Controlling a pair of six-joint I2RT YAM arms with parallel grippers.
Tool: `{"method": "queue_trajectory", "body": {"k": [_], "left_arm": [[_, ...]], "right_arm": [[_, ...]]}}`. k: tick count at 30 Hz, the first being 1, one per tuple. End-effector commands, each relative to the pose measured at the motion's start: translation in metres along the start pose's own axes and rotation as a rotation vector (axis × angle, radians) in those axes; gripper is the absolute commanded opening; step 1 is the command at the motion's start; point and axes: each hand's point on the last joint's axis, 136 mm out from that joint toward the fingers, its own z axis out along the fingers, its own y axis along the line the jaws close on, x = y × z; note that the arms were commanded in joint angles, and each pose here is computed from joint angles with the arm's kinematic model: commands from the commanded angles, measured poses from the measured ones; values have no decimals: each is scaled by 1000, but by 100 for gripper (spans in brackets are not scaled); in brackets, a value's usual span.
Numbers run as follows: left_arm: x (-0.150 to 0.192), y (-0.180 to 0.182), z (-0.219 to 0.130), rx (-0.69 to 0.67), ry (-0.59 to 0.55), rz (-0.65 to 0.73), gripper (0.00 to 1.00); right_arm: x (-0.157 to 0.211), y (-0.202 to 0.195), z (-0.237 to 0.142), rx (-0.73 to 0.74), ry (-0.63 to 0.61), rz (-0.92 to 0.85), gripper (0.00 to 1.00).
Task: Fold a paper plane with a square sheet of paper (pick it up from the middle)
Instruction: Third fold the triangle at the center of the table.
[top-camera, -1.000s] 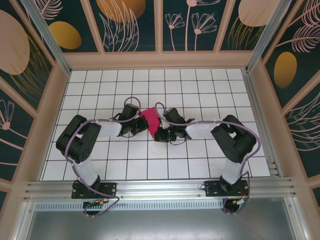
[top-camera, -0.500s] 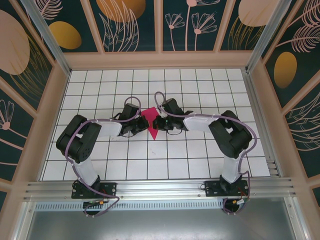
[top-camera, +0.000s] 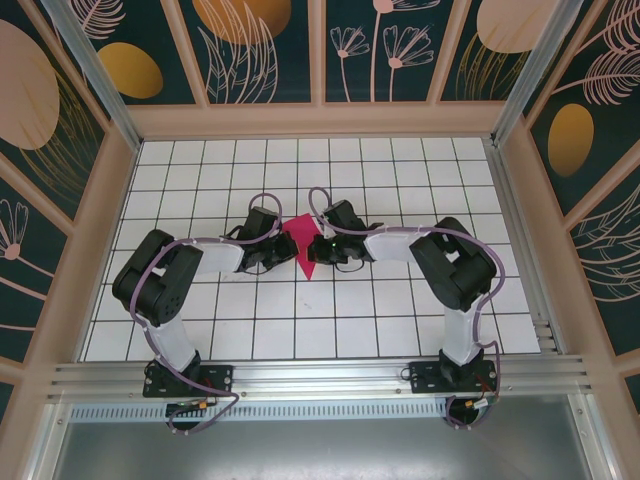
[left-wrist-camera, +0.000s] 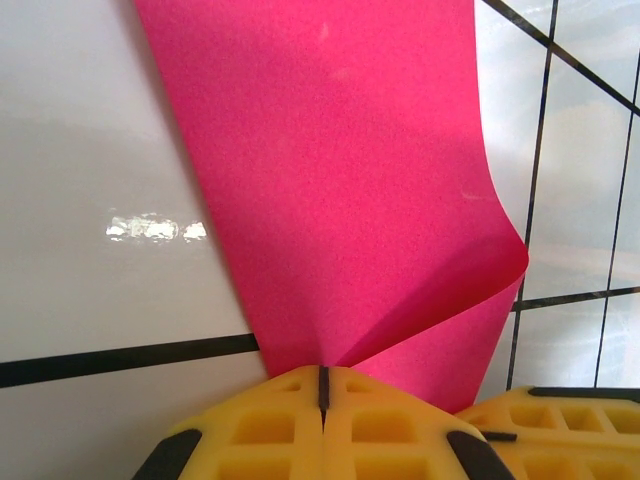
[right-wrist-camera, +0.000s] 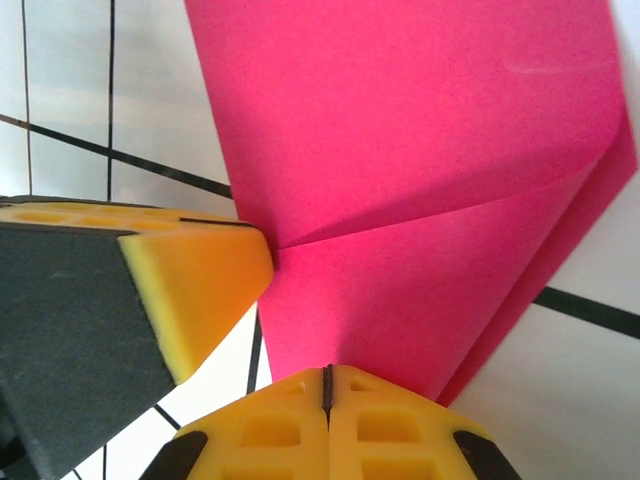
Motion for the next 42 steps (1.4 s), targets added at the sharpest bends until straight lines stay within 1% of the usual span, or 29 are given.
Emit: {"method": "queue_trajectory", "body": {"k": [1,7,11,14,17,19,23,27,30,33,38,40,42], "left_arm": [[13,34,7,-133,33,-7,6],[11,33,6,-132,30,-3,6],[4,23,2,-116,13,10,6],[-6,6,-9,-74,-23,26,7],[-17,-8,-29,-44,-88,29,10],[-18,-11,-38,-33,-112,15,12],[-5,-12,-47,15,-95,-17,13],[17,-11,-53,71,-54,-48,13],[35,-13,-52,105,-6,-56,13],[49,-16,-49,136,29,-65,13],[57,-24,-42,174,66,-60,13],[56,-31,-40,192,65,-56,13],[53,-30,-39,178,53,-61,12]], "right_arm": [[6,-16,7,22,17,24,2],[9,-19,11,26,28,30,2],[13,-21,11,31,43,48,2],[19,-16,8,18,56,77,2],[24,-9,7,3,62,125,2],[23,-5,6,0,58,162,2],[19,4,8,-14,40,220,1],[12,11,8,-38,15,278,1],[8,18,10,-68,12,306,0],[8,18,12,-67,18,316,1],[12,19,14,-73,30,319,0],[13,18,15,-71,35,320,0],[13,16,15,-67,33,320,0]]}}
